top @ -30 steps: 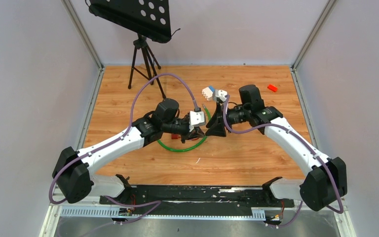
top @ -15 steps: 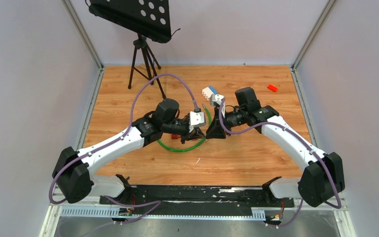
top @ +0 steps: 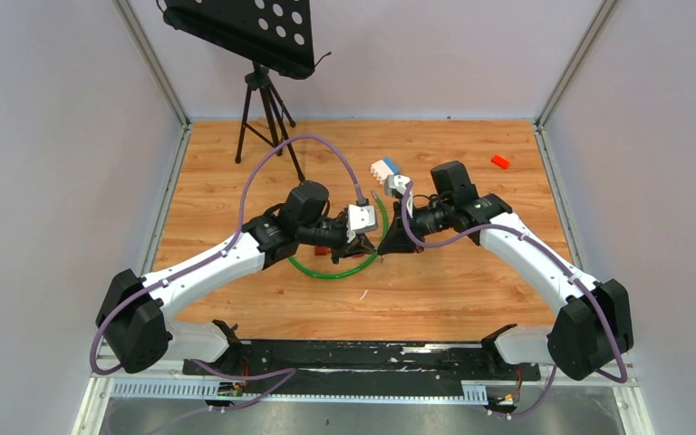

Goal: Unlock with the key
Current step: Pick up the key from the center of the board.

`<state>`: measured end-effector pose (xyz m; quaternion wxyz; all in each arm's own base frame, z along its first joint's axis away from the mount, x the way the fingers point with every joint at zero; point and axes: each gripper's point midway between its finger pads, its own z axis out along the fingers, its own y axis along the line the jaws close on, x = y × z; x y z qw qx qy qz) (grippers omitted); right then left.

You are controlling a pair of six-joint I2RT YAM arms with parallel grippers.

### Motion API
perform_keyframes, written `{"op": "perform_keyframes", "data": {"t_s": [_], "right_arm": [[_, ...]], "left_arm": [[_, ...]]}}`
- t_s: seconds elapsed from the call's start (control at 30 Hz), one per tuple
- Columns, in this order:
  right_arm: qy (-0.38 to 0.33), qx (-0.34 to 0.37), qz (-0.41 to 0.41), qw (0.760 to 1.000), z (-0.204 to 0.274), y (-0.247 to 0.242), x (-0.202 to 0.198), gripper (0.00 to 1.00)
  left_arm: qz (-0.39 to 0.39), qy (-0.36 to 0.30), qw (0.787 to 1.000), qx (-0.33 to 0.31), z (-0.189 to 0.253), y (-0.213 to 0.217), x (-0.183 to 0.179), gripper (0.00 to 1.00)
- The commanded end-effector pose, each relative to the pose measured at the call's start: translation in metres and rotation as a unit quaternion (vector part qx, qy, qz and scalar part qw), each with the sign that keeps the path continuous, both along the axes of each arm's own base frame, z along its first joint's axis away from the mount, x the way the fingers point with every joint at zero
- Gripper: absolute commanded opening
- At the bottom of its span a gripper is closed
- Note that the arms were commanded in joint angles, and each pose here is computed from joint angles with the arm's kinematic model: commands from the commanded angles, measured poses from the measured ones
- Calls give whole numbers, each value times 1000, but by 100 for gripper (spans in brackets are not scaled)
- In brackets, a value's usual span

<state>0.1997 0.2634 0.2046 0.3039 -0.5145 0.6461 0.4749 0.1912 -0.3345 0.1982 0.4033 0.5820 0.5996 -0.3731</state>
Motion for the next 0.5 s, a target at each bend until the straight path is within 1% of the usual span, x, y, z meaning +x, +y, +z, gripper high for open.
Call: {"op": "perform_keyframes", "data": {"t_s": [0.0,0.27,0.3,0.37,0.43,0.47], "right_arm": [[-41,17,5,999,19,4,7,0],[-51,14,-3,999,22,2,9,0],[-52,14,-4,999,22,2,10,0],[-49,11,-4,999,21,1,9,0],[-48,6,-6,999,19,0,8,0],[-47,2,-8,999,17,-1,8,0]], "left_arm": [[-14,-22,999,-23,16,-2,-4,0],[-14,-33,999,-16,8,1,-3,0],[-15,-38,999,-15,7,2,-3,3],[-16,-56,998,-11,7,4,0,20],[-7,-91,996,-3,8,10,6,45],[1,-109,994,3,8,13,11,55]]}}
